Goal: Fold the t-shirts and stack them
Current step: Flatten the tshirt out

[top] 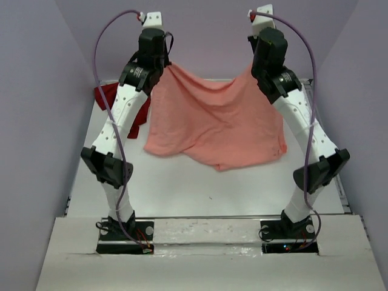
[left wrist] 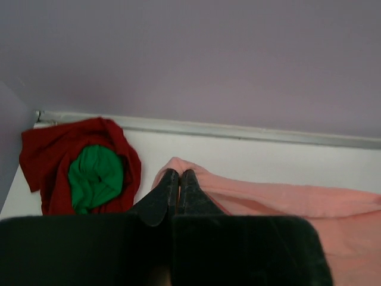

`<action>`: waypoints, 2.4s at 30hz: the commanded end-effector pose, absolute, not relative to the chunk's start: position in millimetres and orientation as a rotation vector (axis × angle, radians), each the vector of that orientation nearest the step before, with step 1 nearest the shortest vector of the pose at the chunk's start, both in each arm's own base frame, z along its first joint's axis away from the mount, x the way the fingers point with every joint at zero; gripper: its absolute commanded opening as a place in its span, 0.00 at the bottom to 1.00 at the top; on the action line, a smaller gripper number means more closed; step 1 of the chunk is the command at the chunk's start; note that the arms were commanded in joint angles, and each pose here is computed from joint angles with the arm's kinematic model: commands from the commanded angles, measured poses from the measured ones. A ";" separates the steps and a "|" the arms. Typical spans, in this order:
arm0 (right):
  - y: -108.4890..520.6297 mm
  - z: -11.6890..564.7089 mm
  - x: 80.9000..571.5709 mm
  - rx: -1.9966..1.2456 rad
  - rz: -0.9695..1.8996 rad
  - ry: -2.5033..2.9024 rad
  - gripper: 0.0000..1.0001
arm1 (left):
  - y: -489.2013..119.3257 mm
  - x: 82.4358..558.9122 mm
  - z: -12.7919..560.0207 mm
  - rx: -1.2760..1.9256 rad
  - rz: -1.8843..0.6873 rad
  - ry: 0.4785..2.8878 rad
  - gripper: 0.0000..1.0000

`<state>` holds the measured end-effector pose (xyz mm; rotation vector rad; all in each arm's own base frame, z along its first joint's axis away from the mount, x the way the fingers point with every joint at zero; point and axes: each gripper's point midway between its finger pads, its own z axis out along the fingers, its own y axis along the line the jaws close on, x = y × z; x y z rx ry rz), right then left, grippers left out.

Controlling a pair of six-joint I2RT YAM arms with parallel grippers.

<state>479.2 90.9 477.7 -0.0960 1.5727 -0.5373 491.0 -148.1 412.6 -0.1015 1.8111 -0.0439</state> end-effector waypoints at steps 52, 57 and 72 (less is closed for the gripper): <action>15.2 613.3 440.6 -0.037 -0.286 1.257 0.00 | -34.7 477.8 555.8 -0.173 -0.148 1.462 0.00; -16.7 589.8 470.0 0.006 -0.275 1.317 0.00 | -18.1 497.8 554.3 -0.183 -0.144 1.459 0.00; 31.3 660.3 321.8 -0.019 -0.351 1.130 0.00 | -61.1 394.7 585.1 -0.130 -0.145 1.405 0.00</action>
